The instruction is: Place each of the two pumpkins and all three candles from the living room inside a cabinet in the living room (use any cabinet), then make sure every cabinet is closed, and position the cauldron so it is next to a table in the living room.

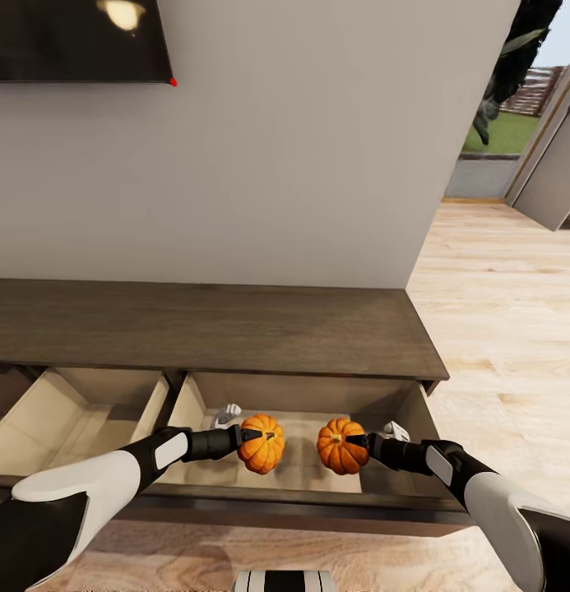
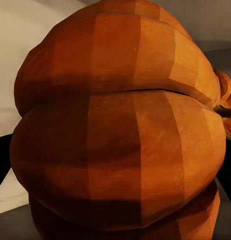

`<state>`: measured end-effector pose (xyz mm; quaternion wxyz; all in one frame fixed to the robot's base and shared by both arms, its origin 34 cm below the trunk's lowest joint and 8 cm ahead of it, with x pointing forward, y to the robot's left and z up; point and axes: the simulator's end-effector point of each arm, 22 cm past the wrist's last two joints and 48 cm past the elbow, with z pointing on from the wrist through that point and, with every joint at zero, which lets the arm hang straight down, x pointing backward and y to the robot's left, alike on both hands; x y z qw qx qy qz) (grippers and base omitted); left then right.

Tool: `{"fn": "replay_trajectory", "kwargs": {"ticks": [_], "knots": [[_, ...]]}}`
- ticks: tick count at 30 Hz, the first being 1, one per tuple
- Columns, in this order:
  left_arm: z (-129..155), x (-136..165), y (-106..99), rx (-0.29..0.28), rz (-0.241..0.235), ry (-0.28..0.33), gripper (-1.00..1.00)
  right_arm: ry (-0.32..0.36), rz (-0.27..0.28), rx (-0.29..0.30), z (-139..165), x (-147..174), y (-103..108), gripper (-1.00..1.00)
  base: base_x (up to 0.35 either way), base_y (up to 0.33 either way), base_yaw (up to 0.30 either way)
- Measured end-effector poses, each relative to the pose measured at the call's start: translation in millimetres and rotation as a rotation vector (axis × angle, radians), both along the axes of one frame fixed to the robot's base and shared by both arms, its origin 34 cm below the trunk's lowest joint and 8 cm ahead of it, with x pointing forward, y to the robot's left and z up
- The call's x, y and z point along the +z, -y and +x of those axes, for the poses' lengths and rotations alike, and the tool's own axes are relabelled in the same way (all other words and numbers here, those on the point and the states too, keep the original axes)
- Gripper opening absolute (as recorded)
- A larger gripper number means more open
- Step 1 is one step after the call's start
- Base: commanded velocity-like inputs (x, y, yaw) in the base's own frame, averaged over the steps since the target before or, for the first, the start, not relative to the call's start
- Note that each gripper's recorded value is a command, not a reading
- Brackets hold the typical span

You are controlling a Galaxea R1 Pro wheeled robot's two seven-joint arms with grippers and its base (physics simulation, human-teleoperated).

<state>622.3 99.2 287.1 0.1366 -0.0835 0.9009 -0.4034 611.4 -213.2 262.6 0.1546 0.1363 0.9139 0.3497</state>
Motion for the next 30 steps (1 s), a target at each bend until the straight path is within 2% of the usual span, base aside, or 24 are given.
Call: {"fn": "replay_trajectory", "kwargs": {"ticks": [7,9,10,12,20,25,28,30], "knots": [[-2,-4,2,-0.004,-0.004,-0.014,-1.0,-0.01,0.002,0.0,-2,-5,0,-1.0,0.0,0.0,0.0],[-13,-5,6,-0.02,-0.022,-0.081,-1.0,-0.009,0.0,0.0,-1,-5,1,-1.0,0.0,0.0,0.0],[-16,-7,6,-0.029,-0.015,-0.086,-1.0,-0.009,0.001,-0.002,-1,-5,1,-1.0,0.0,0.0,0.0],[-15,-4,9,-0.019,-0.032,-0.096,-1.0,-0.011,-0.002,0.0,-1,-5,1,-1.0,0.0,0.0,0.0],[-16,-7,10,-0.024,-0.029,-0.102,-1.0,-0.016,-0.001,0.0,-2,-8,1,-1.0,0.0,0.0,0.0],[-15,-14,2,-0.013,-0.011,-0.106,-1.0,-0.025,-0.001,0.001,-5,-12,-1,-1.0,0.0,0.0,0.0],[-8,-22,-14,0.014,0.03,-0.1,-1.0,-0.031,0.003,0.001,-6,-14,-1,-1.0,0.0,0.0,0.0],[-9,-23,-13,0.016,0.028,-0.102,-1.0,-0.034,0.002,0.001,-7,-16,-1,-1.0,0.0,0.0,0.0]]}}
